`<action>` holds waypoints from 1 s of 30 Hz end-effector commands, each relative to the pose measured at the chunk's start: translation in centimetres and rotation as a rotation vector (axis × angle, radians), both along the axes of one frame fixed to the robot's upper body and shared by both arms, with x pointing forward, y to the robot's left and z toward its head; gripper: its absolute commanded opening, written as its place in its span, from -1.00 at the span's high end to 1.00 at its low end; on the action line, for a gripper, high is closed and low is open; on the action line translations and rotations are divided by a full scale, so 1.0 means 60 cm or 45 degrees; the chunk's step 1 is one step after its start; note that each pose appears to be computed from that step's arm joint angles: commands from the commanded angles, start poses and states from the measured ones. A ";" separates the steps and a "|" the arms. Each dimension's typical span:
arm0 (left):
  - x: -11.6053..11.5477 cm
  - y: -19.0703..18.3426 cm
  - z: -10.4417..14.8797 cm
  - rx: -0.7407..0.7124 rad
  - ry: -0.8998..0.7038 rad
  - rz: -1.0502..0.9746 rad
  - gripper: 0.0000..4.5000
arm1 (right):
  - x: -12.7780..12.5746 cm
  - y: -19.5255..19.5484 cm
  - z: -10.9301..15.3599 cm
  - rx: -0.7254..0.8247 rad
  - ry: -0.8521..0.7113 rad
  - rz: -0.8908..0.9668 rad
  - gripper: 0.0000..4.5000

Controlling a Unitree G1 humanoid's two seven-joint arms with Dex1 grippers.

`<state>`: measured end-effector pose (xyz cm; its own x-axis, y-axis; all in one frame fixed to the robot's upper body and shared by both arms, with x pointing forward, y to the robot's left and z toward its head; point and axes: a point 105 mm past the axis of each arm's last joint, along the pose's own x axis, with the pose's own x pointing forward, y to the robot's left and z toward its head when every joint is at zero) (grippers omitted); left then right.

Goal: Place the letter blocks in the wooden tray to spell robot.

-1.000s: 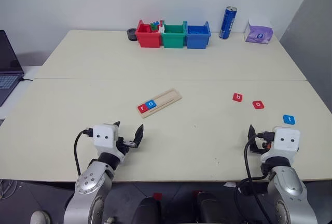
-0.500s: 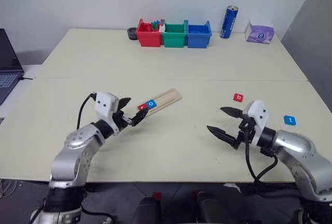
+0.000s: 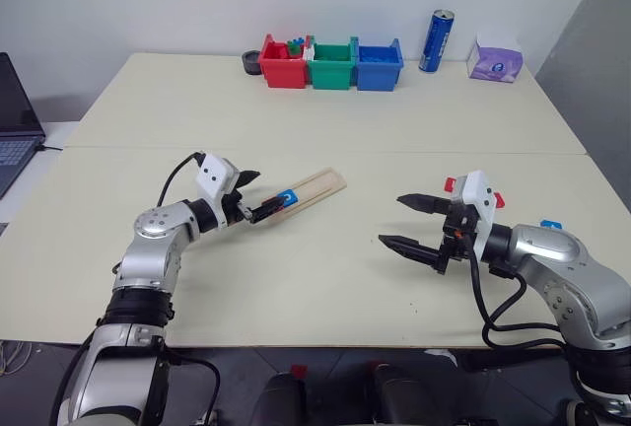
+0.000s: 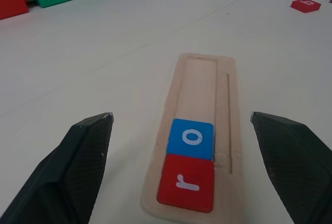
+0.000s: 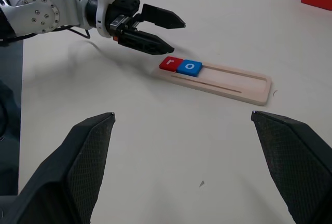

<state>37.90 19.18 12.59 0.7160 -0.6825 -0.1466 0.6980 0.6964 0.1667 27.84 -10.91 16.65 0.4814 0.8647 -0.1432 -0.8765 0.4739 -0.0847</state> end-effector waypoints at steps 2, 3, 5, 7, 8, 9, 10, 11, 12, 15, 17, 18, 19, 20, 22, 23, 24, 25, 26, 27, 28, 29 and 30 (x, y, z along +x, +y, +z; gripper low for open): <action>0.005 -0.006 -0.002 0.024 0.014 -0.075 -1.00 | -0.006 0.010 0.023 0.043 -0.054 0.010 -0.99; 0.006 -0.007 -0.006 0.030 0.028 -0.086 -1.00 | -0.006 0.011 0.024 0.047 -0.054 0.008 -0.99; 0.007 -0.006 -0.014 0.030 0.071 -0.108 -1.00 | -0.008 0.013 0.026 0.051 -0.055 0.007 -0.99; 0.008 -0.005 -0.020 0.031 0.104 -0.123 -1.00 | -0.010 0.015 0.028 0.055 -0.054 0.008 -0.99; 0.010 -0.005 -0.022 0.034 0.116 -0.128 -1.00 | -0.010 0.015 0.028 0.056 -0.053 0.009 -0.99; 0.012 -0.004 -0.023 0.035 0.124 -0.129 -1.00 | -0.011 0.016 0.029 0.056 -0.052 0.010 -0.99; 0.014 -0.004 -0.025 0.040 0.131 -0.131 -1.00 | -0.012 0.016 0.029 0.056 -0.050 0.012 -0.99; 0.015 -0.004 -0.027 0.048 0.137 -0.135 -1.00 | -0.013 0.017 0.029 0.056 -0.048 0.013 -0.99; 0.016 -0.005 -0.031 0.056 0.153 -0.144 -1.00 | -0.014 0.017 0.029 0.055 -0.046 0.015 -0.99; 0.017 -0.009 -0.039 0.081 0.178 -0.170 -1.00 | -0.015 0.018 0.029 0.058 -0.043 0.014 -0.99; 0.016 -0.014 -0.045 0.095 0.198 -0.201 -1.00 | -0.015 0.017 0.029 0.058 -0.044 0.007 -0.99; 0.015 -0.017 -0.048 0.103 0.206 -0.218 -1.00 | -0.014 0.017 0.028 0.055 -0.046 0.002 -0.99; 0.014 -0.021 -0.050 0.116 0.211 -0.238 -1.00 | -0.013 0.016 0.028 0.051 -0.047 -0.004 -0.99; 0.013 -0.024 -0.051 0.125 0.213 -0.252 -1.00 | -0.013 0.015 0.027 0.048 -0.047 -0.011 -0.99; 0.015 -0.028 -0.052 0.139 0.216 -0.268 -1.00 | -0.014 0.013 0.026 0.045 -0.042 -0.008 -0.99; 0.016 -0.029 -0.052 0.144 0.217 -0.271 -1.00 | -0.015 0.013 0.026 0.044 -0.040 -0.005 -0.99; 0.016 -0.030 -0.054 0.158 0.218 -0.278 -1.00 | -0.015 0.013 0.026 0.045 -0.040 -0.004 -0.99; 0.016 -0.031 -0.056 0.174 0.218 -0.283 -1.00 | -0.017 0.013 0.027 0.047 -0.039 0.001 -0.99; 0.016 -0.031 -0.057 0.184 0.218 -0.287 -1.00 | -0.018 0.014 0.028 0.049 -0.037 0.004 -0.99; 0.017 -0.031 -0.059 0.190 0.220 -0.284 -1.00 | -0.021 0.015 0.030 0.052 -0.038 0.013 -0.99; 0.018 -0.031 -0.060 0.191 0.221 -0.282 -1.00 | -0.024 0.017 0.031 0.056 -0.036 0.022 -0.99; 0.019 -0.031 -0.061 0.192 0.223 -0.275 -1.00 | -0.026 0.018 0.032 0.055 -0.040 0.026 -0.99; 0.020 -0.031 -0.062 0.192 0.224 -0.271 -1.00 | -0.027 0.019 0.033 0.055 -0.042 0.027 -0.99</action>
<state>39.01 17.56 9.04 0.5205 -0.7775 -0.3530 0.8487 0.5165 0.1138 26.74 -9.87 17.36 0.4721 0.8728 -0.1238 -0.8815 0.4685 -0.0584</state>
